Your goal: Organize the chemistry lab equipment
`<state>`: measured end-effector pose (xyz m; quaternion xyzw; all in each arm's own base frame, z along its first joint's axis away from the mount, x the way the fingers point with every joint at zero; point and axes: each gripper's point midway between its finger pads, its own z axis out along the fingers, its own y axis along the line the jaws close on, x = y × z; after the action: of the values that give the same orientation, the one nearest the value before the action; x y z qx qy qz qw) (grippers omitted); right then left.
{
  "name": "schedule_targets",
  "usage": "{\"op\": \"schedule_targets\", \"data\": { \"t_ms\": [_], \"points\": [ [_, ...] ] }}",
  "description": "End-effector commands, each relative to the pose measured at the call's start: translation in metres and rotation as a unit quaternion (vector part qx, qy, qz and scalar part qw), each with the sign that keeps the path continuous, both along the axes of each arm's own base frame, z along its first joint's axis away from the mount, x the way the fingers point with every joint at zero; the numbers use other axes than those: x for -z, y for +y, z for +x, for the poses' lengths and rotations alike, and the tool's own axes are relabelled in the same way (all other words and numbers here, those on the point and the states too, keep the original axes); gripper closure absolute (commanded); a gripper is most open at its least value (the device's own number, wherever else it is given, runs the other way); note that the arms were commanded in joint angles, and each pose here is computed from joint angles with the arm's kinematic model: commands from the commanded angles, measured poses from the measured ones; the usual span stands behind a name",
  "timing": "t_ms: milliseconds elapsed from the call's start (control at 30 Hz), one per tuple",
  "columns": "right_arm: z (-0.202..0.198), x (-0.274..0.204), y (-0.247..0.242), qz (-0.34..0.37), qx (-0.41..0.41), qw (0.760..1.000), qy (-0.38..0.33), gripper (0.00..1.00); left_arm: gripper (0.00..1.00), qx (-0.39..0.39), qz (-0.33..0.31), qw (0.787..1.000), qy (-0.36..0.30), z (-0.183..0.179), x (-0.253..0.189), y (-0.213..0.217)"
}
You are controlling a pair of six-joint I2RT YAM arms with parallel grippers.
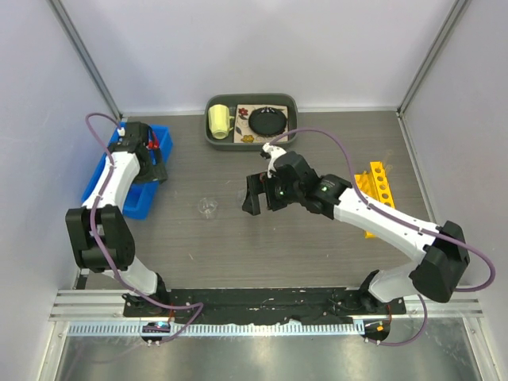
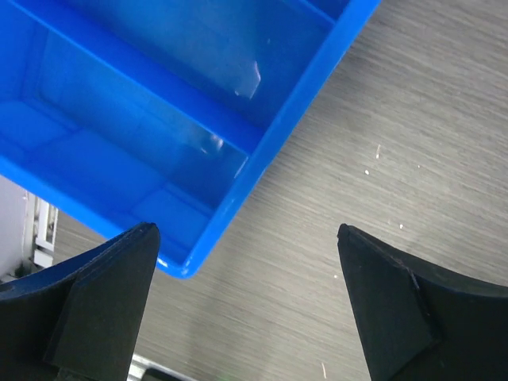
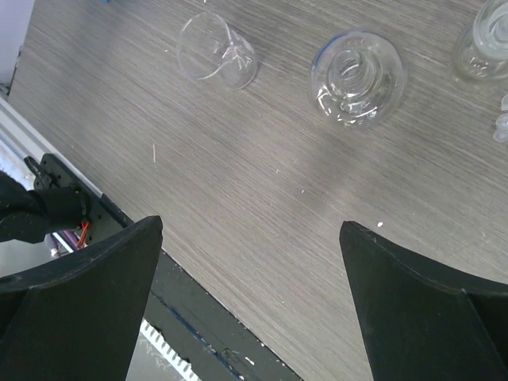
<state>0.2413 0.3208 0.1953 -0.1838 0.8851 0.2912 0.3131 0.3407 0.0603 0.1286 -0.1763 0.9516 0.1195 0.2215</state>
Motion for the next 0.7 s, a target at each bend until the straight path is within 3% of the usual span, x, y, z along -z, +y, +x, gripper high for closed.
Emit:
{"op": "schedule_targets", "data": {
  "t_ms": [0,267,400,667],
  "points": [
    [-0.008,-0.02,0.005,0.058,-0.006,0.998,-0.025,0.0,0.0,0.022,0.043,0.997,-0.062,0.034,-0.024,0.013],
    [-0.021,-0.032,-0.012,0.065,-0.003,0.997,-0.04,0.0,0.0,0.032,0.055,0.996,-0.058,0.051,0.001,0.016],
    [-0.024,-0.043,-0.025,0.069,0.007,0.996,-0.056,0.01,0.07,0.04,0.055,0.996,-0.049,0.055,0.01,0.017],
    [-0.032,-0.036,-0.038,0.063,0.019,0.996,-0.055,0.0,0.46,0.046,0.047,0.997,-0.032,0.059,0.034,0.014]
  ]
}}
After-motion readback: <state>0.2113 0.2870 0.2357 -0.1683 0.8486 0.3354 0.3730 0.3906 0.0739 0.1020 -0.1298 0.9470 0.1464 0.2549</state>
